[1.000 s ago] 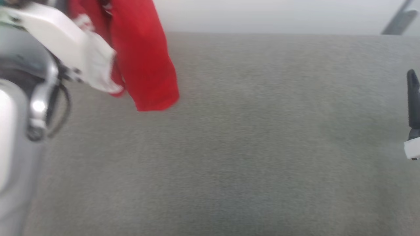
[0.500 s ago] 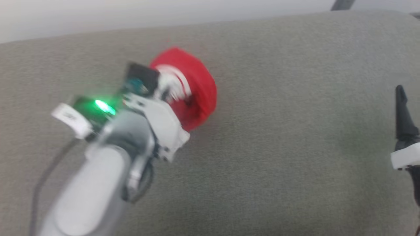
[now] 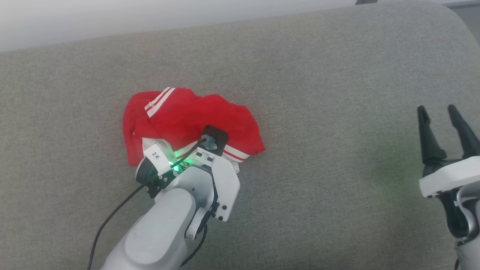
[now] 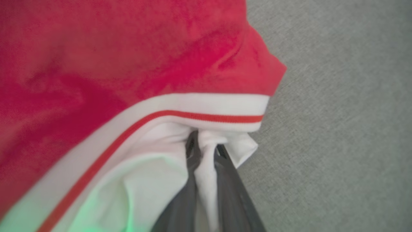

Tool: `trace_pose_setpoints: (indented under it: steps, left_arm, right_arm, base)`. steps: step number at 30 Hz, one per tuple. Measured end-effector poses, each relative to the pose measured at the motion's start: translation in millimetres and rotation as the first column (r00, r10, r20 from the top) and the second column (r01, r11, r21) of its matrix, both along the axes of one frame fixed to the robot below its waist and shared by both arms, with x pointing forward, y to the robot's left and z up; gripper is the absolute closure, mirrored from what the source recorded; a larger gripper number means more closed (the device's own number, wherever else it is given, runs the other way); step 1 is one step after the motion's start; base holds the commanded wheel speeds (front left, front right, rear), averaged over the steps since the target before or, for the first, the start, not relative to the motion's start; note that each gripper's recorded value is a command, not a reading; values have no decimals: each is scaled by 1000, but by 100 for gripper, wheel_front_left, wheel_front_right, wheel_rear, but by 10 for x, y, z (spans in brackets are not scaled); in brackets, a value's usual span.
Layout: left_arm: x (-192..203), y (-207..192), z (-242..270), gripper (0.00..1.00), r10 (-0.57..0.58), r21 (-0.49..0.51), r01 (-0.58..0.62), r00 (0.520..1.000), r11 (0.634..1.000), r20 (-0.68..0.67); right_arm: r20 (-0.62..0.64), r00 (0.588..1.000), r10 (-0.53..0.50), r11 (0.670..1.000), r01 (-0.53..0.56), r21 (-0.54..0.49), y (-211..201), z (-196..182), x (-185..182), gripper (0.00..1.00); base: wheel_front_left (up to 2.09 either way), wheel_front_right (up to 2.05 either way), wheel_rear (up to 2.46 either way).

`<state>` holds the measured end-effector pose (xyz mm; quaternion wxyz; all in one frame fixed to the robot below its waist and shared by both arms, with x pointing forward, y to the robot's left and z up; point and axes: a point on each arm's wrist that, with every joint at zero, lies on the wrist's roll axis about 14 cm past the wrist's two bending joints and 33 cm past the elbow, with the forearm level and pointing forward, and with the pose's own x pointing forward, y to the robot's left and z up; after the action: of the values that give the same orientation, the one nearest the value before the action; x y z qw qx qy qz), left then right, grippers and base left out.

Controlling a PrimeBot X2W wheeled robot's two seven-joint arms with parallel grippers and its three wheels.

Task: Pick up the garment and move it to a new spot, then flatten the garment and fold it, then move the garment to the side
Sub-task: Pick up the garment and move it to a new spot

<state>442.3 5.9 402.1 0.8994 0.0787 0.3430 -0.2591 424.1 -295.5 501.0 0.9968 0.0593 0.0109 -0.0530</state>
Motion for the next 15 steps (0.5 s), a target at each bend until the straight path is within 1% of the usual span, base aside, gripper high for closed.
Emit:
trace_pose_setpoints:
  steps: [2,3,5,6,7,8,11,15]
  left_arm:
    - [-9,-34,-56,100,-1,-9,1,1000,1000,-17]
    - [-13,-51,-68,94,-6,-10,6,1000,1000,-18]
    - [-4,-67,-69,64,-5,-24,4,1000,1000,-14]
    - [-5,-73,-62,51,-5,-31,5,1000,999,-9]
    - [-2,-76,-47,21,-7,-35,7,1000,999,0]
    - [7,-82,-14,0,-8,-42,9,1000,999,11]
    - [28,-63,109,0,0,-68,4,999,998,46]
    - [108,75,408,0,30,-98,-15,989,995,145]
  right_arm:
    - [-4,1000,7,1000,-7,4,24,-23,-1,0]
    - [-5,1000,12,1000,-12,4,39,-26,1,0]
    - [1,1000,16,1000,-16,3,48,-4,9,0]
    - [2,1000,17,1000,-17,2,50,0,10,0]
    - [5,1000,20,1000,-20,2,59,6,8,0]
    - [7,1000,22,1000,-22,2,65,14,6,0]
    - [21,999,33,999,-33,-2,94,71,3,0]
    - [40,998,42,999,-42,-3,125,146,-32,0]
  base:
    - [0,0,0]
    - [0,0,0]
    - [0,0,0]
    - [0,0,0]
    - [0,0,0]
    - [0,0,0]
    - [0,0,0]
    - [0,0,0]
